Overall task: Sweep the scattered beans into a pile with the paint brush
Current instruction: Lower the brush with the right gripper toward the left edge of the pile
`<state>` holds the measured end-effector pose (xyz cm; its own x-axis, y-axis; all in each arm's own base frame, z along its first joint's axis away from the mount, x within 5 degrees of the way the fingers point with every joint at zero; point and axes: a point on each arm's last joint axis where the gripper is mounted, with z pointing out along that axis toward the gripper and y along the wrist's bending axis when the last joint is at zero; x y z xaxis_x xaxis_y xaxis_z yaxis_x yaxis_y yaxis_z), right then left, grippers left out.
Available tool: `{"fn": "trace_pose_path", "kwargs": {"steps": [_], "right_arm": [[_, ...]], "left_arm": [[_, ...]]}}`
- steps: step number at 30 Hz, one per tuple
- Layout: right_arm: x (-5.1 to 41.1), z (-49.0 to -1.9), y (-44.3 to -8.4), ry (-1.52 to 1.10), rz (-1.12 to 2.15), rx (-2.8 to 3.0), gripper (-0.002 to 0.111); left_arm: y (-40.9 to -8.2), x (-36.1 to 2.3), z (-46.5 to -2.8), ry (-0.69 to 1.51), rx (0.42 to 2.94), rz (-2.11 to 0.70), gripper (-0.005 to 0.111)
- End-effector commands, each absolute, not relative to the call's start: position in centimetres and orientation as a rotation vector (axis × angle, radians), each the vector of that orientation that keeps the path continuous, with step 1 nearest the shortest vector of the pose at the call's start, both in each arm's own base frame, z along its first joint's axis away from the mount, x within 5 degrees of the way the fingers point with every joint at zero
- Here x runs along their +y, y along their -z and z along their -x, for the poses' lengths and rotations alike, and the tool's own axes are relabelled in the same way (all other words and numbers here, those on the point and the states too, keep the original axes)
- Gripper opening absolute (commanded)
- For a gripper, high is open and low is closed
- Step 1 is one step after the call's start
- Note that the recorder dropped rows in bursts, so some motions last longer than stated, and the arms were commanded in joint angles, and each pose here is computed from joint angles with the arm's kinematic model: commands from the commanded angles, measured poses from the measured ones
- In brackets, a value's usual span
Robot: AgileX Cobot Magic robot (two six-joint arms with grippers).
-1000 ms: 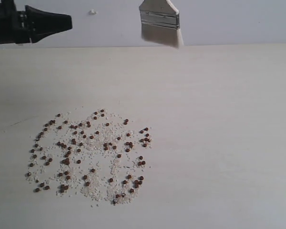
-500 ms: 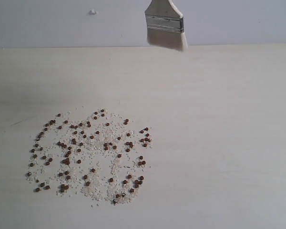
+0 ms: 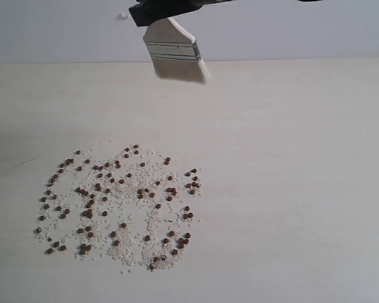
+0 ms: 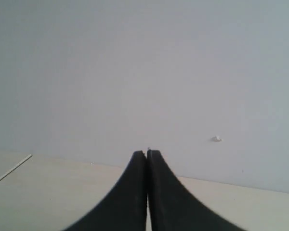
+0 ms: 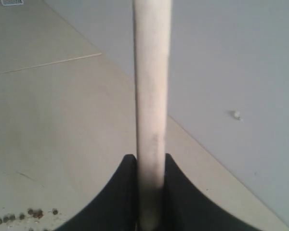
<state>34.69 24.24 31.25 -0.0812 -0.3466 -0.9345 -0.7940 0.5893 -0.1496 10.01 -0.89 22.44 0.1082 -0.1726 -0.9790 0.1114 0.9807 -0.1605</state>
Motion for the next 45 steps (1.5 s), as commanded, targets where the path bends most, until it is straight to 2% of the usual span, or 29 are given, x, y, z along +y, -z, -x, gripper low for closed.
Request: {"fn": "trace_pose_path", "kwargs": {"steps": [1, 4, 9, 13, 18, 25, 29, 39, 45], "right_arm": [[23.8, -34.2, -30.1, -0.400, 1.035, 1.660, 0.000], [23.5, -33.9, -28.4, -0.313, 1.134, 1.637, 0.000], [23.5, -33.1, -26.8, -0.314, 1.189, 1.541, 0.000], [23.5, -32.6, -26.2, -0.341, 1.157, 1.450, 0.000], [22.5, -32.3, -24.9, -0.235, 1.072, 1.380, 0.000], [24.7, -28.5, -22.7, -0.098, 1.152, 1.197, 0.000], [26.2, -27.5, -22.4, -0.169, 1.137, 1.165, 0.000], [27.9, -27.5, -17.4, -0.308, 1.241, 1.135, 0.000], [29.6, -28.5, -16.2, -0.418, 1.220, 1.104, 0.000]], "left_arm": [[-22.3, -0.8, -9.0, 0.214, 1.457, 0.064, 0.000], [-22.1, -0.7, -8.4, 0.208, 1.470, 0.067, 0.000], [-21.7, -0.6, -7.4, 0.196, 1.502, 0.075, 0.000], [-21.3, -0.4, -6.6, 0.190, 1.528, 0.084, 0.000], [-20.9, -0.3, -5.8, 0.204, 1.537, 0.111, 0.000], [-20.3, -0.3, -5.6, 0.196, 1.589, 0.119, 0.000], [-19.9, -0.2, -5.6, 0.199, 1.640, 0.135, 0.000], [-19.7, -0.3, -5.6, 0.237, 1.654, 0.173, 0.000], [-19.6, -0.3, -5.6, 0.303, 1.659, 0.244, 0.000]]}}
